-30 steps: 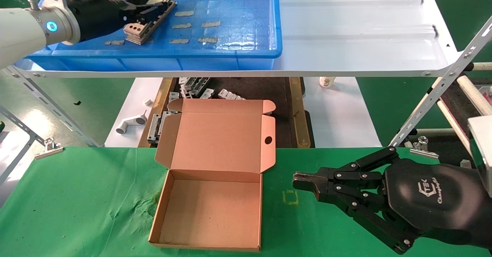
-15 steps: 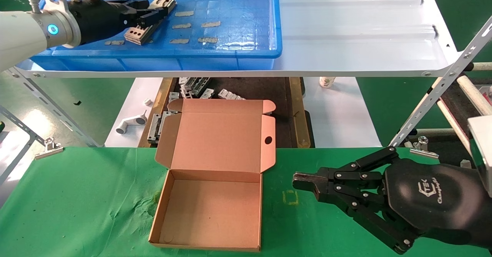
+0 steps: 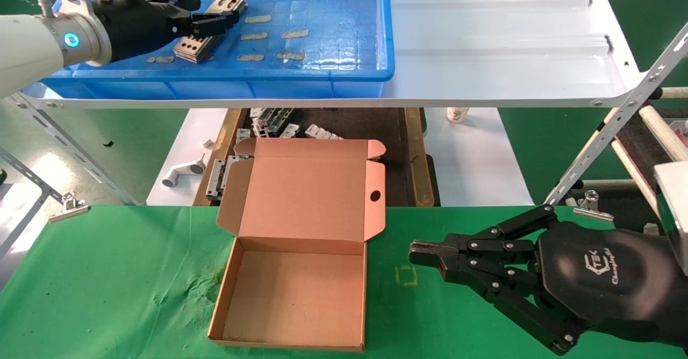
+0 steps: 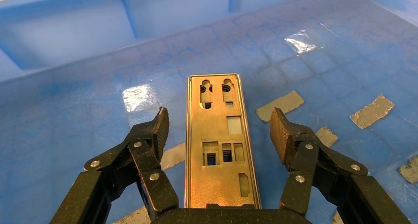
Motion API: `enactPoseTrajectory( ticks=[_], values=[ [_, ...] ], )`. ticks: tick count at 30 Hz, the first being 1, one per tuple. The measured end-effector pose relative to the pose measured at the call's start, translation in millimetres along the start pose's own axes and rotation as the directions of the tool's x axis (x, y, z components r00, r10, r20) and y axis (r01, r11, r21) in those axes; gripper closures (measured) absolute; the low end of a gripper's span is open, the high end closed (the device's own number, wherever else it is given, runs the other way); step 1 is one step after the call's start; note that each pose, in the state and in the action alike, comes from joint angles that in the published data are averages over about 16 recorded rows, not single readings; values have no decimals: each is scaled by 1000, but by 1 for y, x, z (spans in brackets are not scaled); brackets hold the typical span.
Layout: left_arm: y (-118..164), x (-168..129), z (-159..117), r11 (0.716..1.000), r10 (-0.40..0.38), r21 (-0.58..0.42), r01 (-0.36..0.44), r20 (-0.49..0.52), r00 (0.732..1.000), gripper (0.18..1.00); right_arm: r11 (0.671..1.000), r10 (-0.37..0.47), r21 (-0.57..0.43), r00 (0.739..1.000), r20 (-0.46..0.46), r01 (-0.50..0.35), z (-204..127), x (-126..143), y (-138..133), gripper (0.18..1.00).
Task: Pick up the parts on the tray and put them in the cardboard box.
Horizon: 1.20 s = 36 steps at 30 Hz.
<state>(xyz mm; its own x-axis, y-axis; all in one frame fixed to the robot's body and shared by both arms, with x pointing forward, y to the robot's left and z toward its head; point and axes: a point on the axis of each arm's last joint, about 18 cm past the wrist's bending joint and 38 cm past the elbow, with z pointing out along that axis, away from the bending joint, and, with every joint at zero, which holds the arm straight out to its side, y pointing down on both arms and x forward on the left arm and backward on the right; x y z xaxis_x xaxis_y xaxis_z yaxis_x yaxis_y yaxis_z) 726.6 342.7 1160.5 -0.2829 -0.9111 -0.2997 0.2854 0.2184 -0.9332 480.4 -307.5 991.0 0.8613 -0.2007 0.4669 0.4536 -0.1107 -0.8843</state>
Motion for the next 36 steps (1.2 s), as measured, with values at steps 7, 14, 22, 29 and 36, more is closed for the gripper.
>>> enactPoseTrajectory(
  ticks=[7,14,22,29,36],
  values=[
    [-1,1,0,1000,4,2,-4,-6,1000,462,1000,0,0,1000,0,0,0,0,0,988],
    [0,1,0,1000,6,0,-6,-8,1000,508,1000,0,0,1000,0,0,0,0,0,988],
    [2,0,-1,1000,6,-4,-6,-4,1000,632,1000,0,0,1000,0,0,0,0,0,988],
    [1,-1,-1,1000,4,-2,-4,-3,1000,761,1000,0,0,1000,0,0,0,0,0,988],
    [-2,-2,-2,1000,2,5,-2,-3,1000,873,1000,0,0,1000,0,0,0,0,0,988]
  ],
)
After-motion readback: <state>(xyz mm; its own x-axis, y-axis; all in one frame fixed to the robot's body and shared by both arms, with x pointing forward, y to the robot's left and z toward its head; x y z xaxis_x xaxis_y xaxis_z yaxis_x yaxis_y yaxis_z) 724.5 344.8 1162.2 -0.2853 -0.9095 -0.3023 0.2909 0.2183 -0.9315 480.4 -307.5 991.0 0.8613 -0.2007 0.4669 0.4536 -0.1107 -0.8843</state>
